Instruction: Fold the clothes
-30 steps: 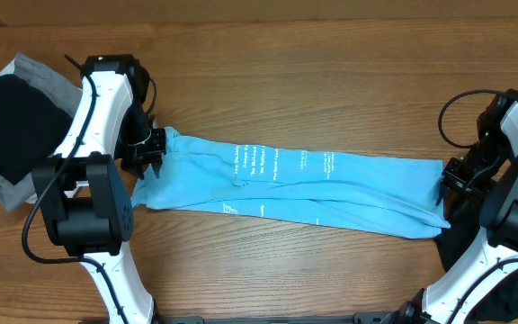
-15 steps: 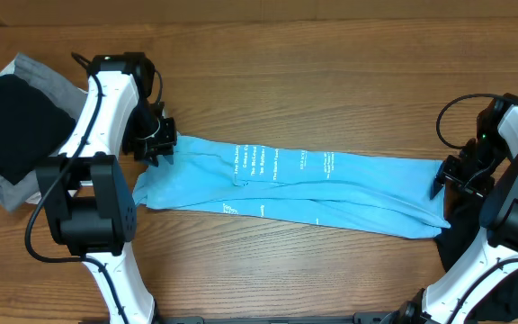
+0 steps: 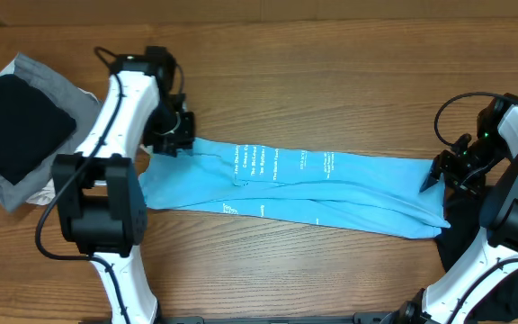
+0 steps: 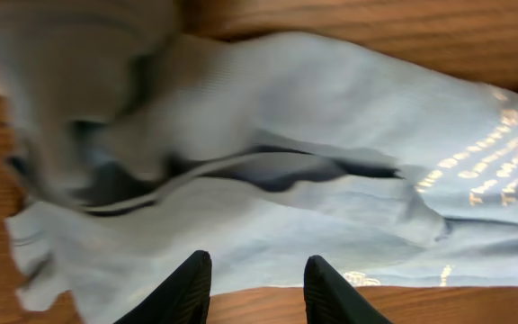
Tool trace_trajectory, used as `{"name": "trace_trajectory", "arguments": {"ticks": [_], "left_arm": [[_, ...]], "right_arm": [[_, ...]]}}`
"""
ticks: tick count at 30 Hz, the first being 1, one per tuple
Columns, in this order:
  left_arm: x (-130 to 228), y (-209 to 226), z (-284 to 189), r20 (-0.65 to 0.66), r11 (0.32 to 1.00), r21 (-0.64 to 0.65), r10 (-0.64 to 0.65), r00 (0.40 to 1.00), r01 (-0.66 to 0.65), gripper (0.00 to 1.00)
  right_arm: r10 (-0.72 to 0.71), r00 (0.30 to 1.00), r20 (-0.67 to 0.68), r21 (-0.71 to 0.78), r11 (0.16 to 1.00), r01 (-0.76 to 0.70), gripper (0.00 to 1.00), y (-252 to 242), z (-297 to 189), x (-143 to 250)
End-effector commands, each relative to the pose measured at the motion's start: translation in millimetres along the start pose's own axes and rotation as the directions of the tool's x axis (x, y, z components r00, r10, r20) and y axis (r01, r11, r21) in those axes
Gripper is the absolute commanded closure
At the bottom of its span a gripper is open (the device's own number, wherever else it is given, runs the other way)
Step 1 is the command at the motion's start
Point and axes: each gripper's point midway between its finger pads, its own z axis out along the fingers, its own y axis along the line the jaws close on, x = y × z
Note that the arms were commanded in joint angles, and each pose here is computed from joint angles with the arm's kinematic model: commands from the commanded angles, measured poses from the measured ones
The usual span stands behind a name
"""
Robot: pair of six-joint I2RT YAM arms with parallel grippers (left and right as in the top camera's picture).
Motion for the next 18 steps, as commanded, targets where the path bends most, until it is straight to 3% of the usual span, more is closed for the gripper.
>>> {"name": "trace_trajectory", "arguments": {"ticks": [1, 9, 15, 16, 18], "left_arm": [[2.5, -10.0, -10.0, 0.027, 1.0, 0.009, 0.023, 0.999, -0.023, 0.64], [3.8, -9.1, -10.0, 0.021, 1.0, 0.009, 0.018, 1.0, -0.018, 0.65], [2.3, -9.4, -10.1, 0.027, 1.0, 0.01, 0.018, 0.999, -0.019, 0.65], [2.4, -9.4, -10.1, 0.026, 1.0, 0.01, 0.018, 0.999, -0.019, 0.65], [3.1, -9.3, -10.1, 0.023, 1.0, 0.009, 0.018, 1.0, -0.018, 0.65]], "right_arm": [[-0.033, 0.999, 0.025, -0.024, 0.999, 0.034, 0.37, 3.5, -6.9, 1.7], [-0.029, 0.999, 0.026, 0.017, 0.999, 0.028, 0.37, -5.9, -5.3, 1.4], [-0.029, 0.999, -0.024, 0.019, 0.999, 0.029, 0.38, -12.9, 33.0, 14.1], [-0.028, 0.999, -0.026, 0.019, 0.999, 0.029, 0.41, -13.5, 36.2, 14.9], [-0.028, 0.999, -0.024, 0.018, 0.999, 0.028, 0.6, -15.1, 45.8, 15.8]]}}
